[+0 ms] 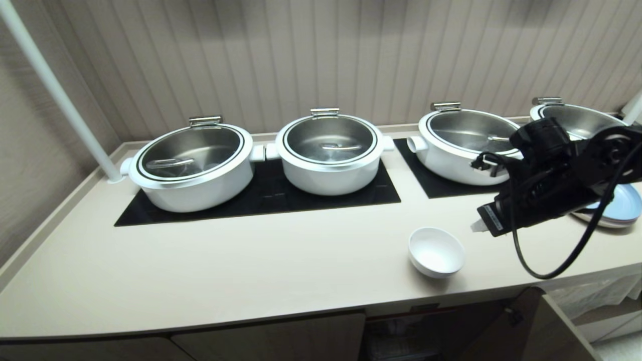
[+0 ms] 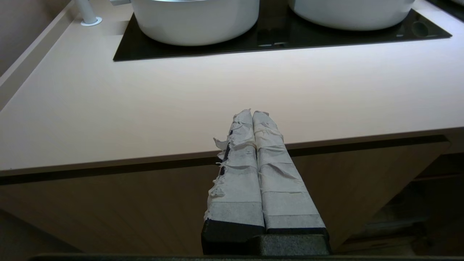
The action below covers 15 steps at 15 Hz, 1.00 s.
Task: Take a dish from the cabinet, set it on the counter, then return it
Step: Pick up the bowl from the table
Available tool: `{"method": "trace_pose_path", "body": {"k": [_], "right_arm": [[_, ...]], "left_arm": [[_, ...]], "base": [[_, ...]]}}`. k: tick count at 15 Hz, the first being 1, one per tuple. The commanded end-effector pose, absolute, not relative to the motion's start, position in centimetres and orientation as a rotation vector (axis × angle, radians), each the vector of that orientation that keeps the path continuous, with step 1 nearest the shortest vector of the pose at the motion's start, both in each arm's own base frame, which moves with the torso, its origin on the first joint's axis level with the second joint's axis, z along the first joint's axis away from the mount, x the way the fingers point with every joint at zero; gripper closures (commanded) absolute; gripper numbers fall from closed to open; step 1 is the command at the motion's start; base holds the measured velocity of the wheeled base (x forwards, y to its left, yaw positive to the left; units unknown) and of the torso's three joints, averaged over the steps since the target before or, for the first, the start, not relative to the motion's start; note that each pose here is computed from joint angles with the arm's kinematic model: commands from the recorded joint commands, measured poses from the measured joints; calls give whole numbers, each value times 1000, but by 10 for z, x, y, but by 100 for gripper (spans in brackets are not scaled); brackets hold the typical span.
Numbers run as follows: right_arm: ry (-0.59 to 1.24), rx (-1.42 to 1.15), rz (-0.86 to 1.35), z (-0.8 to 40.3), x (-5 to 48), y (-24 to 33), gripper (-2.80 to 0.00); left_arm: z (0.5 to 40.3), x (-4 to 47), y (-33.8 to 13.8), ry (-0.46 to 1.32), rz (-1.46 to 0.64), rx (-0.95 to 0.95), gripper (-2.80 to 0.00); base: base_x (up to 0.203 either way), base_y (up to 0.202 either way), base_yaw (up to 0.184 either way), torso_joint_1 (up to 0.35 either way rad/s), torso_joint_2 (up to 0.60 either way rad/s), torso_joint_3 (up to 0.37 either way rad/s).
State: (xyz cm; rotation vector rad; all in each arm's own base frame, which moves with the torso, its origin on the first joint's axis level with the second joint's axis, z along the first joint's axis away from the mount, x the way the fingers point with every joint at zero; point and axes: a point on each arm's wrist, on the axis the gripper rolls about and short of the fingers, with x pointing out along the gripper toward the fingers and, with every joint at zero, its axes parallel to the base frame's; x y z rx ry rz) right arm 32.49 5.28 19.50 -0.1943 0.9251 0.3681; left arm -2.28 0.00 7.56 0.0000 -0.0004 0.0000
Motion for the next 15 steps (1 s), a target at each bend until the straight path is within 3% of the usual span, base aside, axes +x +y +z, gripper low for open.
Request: {"method": "trace_pose_path", "body": {"k": [1, 15], "right_arm": [[945, -198, 378, 191, 333, 57, -280], [1025, -157, 362, 162, 353, 60, -280]], "left_arm": [[76, -23, 0, -1, 0, 0, 0], [76, -23, 0, 0, 0, 0, 0]], "base": [[0, 0, 0, 0, 0, 0], [0, 0, 0, 0, 0, 0]]}}
